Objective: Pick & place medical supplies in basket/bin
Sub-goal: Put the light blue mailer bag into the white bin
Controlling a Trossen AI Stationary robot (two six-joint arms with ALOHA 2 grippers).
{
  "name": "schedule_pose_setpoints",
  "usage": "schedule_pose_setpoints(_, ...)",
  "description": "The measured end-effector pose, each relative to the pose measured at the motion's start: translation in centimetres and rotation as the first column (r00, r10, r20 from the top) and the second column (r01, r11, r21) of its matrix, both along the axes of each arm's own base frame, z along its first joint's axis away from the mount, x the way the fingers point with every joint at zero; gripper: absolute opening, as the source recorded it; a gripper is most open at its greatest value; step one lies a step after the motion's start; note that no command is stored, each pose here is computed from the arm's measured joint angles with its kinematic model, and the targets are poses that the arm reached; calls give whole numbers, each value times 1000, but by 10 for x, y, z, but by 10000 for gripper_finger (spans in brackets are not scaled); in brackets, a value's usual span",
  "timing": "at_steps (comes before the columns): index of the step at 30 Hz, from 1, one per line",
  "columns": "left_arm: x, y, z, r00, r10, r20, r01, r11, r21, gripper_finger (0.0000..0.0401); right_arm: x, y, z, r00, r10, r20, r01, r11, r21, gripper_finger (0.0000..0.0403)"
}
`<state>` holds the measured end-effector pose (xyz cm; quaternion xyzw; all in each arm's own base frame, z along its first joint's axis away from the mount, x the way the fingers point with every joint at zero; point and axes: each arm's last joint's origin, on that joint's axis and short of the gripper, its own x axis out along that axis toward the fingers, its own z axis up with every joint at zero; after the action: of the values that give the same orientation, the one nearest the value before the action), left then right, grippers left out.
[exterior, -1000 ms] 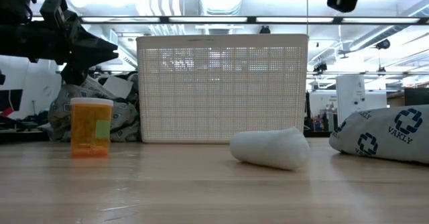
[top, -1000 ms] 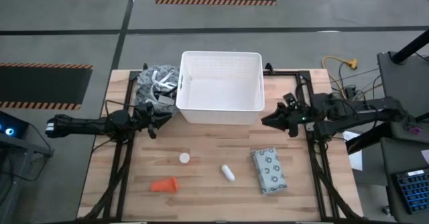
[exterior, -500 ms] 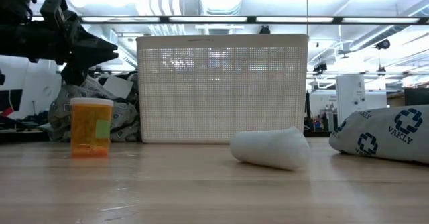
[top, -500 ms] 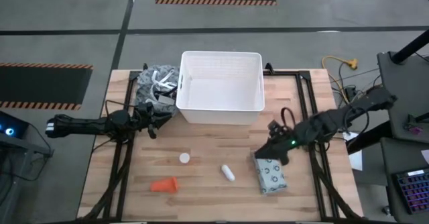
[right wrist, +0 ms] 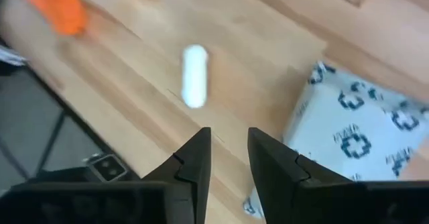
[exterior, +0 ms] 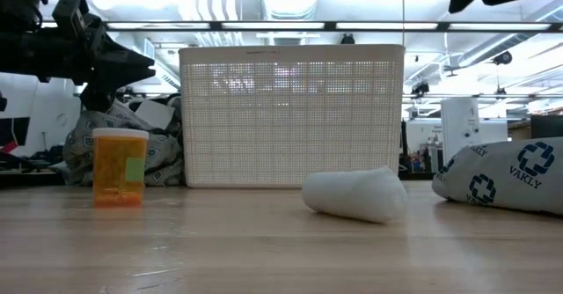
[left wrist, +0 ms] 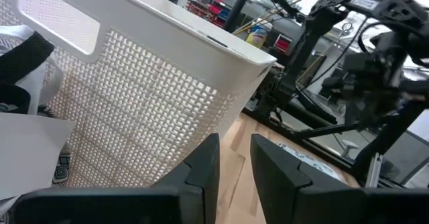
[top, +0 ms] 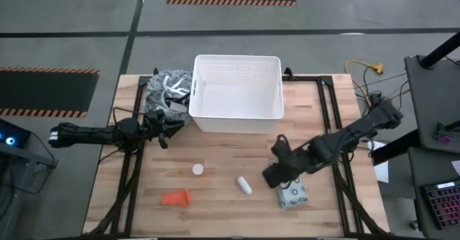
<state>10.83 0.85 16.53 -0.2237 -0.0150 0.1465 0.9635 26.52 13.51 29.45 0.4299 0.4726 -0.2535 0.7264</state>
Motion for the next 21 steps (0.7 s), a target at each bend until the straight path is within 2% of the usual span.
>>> schedule_pose_setpoints(4, 0, 0, 0, 1000, -1, 0, 1, 1000, 0, 68, 21, 12, -8, 999, 17, -51, -16, 1000, 13, 110)
schedule_pose_setpoints(11, 0, 0, 0, 1000, -1, 0, 1, 1000, 1, 68, 50, 29, -37, 989, 20, -150, -18, 1000, 17, 190)
schedule_pose_setpoints(15, 0, 0, 0, 1000, -2, -12, 2, 999, 41, 68, 56, 34, -59, 959, 4, -285, 0, 1000, 11, 235)
schedule_pose_setpoints(18, 0, 0, 0, 1000, -2, -17, 3, 998, 58, 68, 57, 34, -70, 928, -54, -368, 47, 998, -29, 259)
schedule_pose_setpoints(21, 0, 0, 0, 1000, -2, -18, 3, 998, 61, 68, 58, 35, -72, 912, -88, -402, 73, 996, -52, 272)
